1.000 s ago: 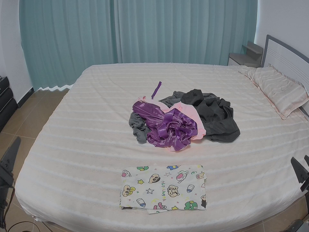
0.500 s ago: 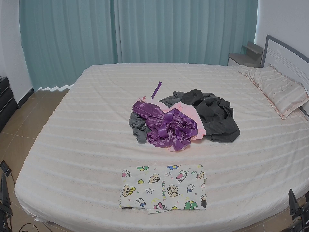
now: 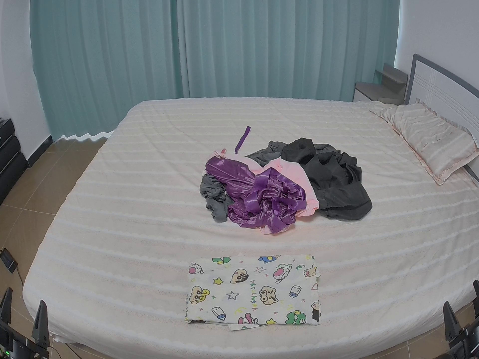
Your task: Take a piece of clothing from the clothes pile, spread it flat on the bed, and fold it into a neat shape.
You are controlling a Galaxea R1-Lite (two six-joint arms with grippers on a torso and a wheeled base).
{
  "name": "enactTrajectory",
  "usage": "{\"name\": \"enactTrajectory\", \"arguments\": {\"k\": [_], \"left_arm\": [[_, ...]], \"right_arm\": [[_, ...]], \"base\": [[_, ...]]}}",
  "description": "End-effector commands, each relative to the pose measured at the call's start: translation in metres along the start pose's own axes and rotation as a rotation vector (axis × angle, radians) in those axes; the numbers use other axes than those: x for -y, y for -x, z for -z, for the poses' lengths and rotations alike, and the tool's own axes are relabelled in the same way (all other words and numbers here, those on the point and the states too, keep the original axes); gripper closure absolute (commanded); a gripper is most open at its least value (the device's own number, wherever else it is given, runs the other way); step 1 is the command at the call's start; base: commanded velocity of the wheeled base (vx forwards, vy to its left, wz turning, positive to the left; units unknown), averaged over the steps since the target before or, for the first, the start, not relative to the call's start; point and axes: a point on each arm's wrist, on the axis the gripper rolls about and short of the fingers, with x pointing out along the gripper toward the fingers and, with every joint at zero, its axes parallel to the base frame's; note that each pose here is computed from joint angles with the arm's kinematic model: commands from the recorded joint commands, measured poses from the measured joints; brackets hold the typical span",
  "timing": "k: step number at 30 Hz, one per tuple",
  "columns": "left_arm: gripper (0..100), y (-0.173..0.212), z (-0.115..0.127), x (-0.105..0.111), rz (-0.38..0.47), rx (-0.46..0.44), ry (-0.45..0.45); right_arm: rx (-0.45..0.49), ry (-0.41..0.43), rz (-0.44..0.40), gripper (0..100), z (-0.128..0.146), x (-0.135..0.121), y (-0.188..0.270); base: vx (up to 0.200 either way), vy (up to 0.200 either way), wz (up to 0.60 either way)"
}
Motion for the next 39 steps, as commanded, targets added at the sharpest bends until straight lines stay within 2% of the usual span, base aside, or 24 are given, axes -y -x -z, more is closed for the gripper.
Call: {"name": "enactTrajectory", "arguments": {"k": [1, 12, 15, 16, 17, 18, 19, 23, 24, 27, 28, 29, 39], "left_arm": [[0, 0.0001, 0.0053, 0.0010, 0.052, -0.007, -0.022], [0, 0.0001, 0.0054, 0.0012, 0.061, -0.009, -0.024], [0, 0.0001, 0.0057, 0.0005, 0.027, -0.011, -0.030], [0, 0.0000, 0.0059, -0.0020, -0.083, -0.011, -0.069], [0, 0.0000, 0.0059, -0.0020, -0.083, -0.011, -0.069], [0, 0.0006, 0.0055, -0.0054, -0.235, -0.012, -0.093], [0, 0.0006, 0.0055, -0.0056, -0.243, -0.011, -0.089], [0, 0.0005, 0.0061, -0.0050, -0.213, -0.016, -0.084], [0, 0.0001, 0.0062, -0.0024, -0.098, -0.015, -0.080], [0, 0.0001, 0.0071, 0.0018, 0.090, -0.022, -0.063], [0, 0.0001, 0.0076, 0.0019, 0.098, -0.026, -0.062], [0, 0.0007, 0.0127, 0.0028, 0.146, -0.083, -0.043], [0, 0.0005, 0.0121, 0.0027, 0.137, -0.074, -0.041]], "right_arm": [[-0.006, -0.004, -0.002, 0, 0.0042, 0.0000, -0.0002], [0.000, -0.001, 0.001, 0, 0.0042, 0.0000, 0.0002], [0.000, 0.000, 0.003, 0, 0.0042, -0.0001, 0.0002], [0.002, 0.005, 0.001, 0, 0.0040, -0.0001, 0.0002], [0.002, 0.005, 0.001, 0, 0.0040, -0.0001, 0.0002], [0.002, 0.025, -0.008, 0, 0.0040, -0.0003, 0.0002], [0.003, 0.030, -0.009, 0, 0.0039, -0.0003, 0.0002], [0.008, 0.030, -0.011, 0, 0.0041, -0.0003, 0.0001], [0.008, 0.031, -0.012, 0, 0.0044, -0.0003, 0.0000], [0.010, 0.034, -0.012, 0, 0.0040, -0.0003, 0.0001], [0.010, 0.034, -0.014, 0, 0.0040, -0.0004, 0.0001], [0.010, 0.034, -0.012, 0, 0.0040, -0.0003, 0.0001], [0.008, 0.027, -0.011, 0, 0.0044, -0.0003, 0.0000]], "base": [[0.000, 0.000, 0.00], [0.000, 0.000, 0.00], [0.000, 0.000, 0.00], [0.000, 0.000, 0.00], [0.000, 0.000, 0.00], [0.000, 0.000, 0.00], [0.000, 0.000, 0.00], [0.000, 0.000, 0.00], [0.000, 0.000, 0.00], [0.000, 0.000, 0.00], [0.000, 0.000, 0.00], [0.000, 0.000, 0.00], [0.000, 0.000, 0.00]]}}
